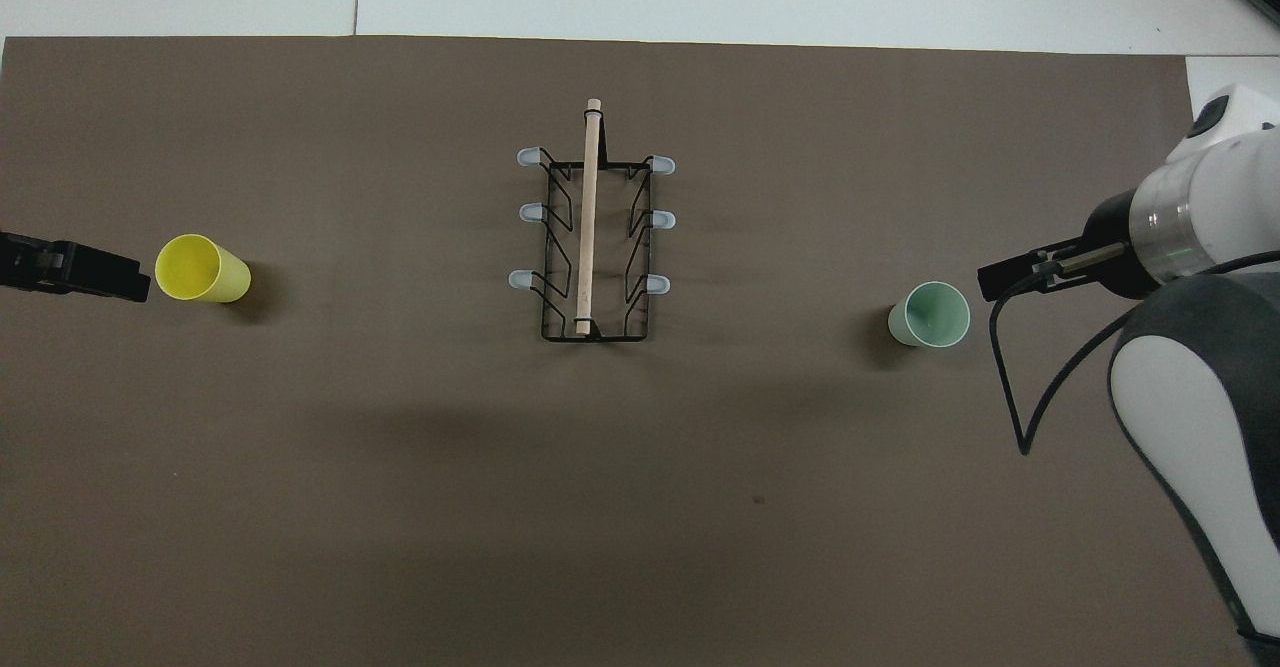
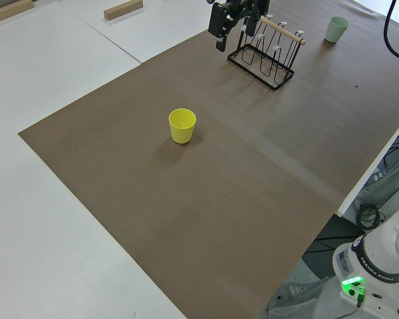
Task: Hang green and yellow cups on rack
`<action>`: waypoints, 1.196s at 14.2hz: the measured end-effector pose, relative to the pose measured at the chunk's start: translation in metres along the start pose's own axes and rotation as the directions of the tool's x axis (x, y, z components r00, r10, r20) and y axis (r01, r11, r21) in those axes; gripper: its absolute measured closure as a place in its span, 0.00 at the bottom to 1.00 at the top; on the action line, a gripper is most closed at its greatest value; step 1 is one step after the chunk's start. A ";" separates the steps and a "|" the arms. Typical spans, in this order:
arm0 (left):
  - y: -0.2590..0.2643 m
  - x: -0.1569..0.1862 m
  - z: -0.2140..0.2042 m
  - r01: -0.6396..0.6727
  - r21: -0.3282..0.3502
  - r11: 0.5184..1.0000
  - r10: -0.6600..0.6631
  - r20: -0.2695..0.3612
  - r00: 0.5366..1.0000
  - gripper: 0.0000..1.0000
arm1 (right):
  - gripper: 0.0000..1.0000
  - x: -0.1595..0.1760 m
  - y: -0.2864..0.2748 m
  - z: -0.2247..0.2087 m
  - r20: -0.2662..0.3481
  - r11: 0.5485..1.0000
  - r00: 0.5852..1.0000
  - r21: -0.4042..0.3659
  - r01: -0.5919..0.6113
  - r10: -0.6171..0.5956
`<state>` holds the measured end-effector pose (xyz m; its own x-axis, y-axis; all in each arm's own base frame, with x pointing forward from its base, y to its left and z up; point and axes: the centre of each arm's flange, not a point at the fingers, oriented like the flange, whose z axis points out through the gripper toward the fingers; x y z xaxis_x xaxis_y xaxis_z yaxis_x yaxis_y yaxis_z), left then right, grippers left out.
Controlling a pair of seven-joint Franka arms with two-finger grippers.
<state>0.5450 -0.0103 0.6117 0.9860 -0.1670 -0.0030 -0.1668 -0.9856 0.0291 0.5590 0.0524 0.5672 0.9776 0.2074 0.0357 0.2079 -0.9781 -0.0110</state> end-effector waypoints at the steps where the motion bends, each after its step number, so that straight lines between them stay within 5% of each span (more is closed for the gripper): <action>1: 0.000 0.000 0.000 0.000 0.000 1.000 0.000 0.000 1.000 0.00 | 0.00 0.000 0.001 0.000 0.000 1.000 1.000 0.000 -0.001 0.001; 10: 0.000 0.000 0.002 0.002 -0.001 1.000 -0.002 0.006 1.000 0.00 | 0.00 0.000 -0.001 0.000 -0.001 1.000 1.000 0.000 0.003 -0.003; 17: -0.021 0.004 0.014 0.179 -0.066 0.982 -0.178 0.027 0.984 0.00 | 0.00 0.000 -0.001 0.000 -0.001 1.000 1.000 0.000 0.003 -0.003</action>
<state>0.5525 0.0091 0.5966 0.9993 0.0101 -0.0354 0.0134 -0.9955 0.0935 0.5589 0.0539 0.5676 0.9770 0.2099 0.0365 0.2104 -0.9775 -0.0108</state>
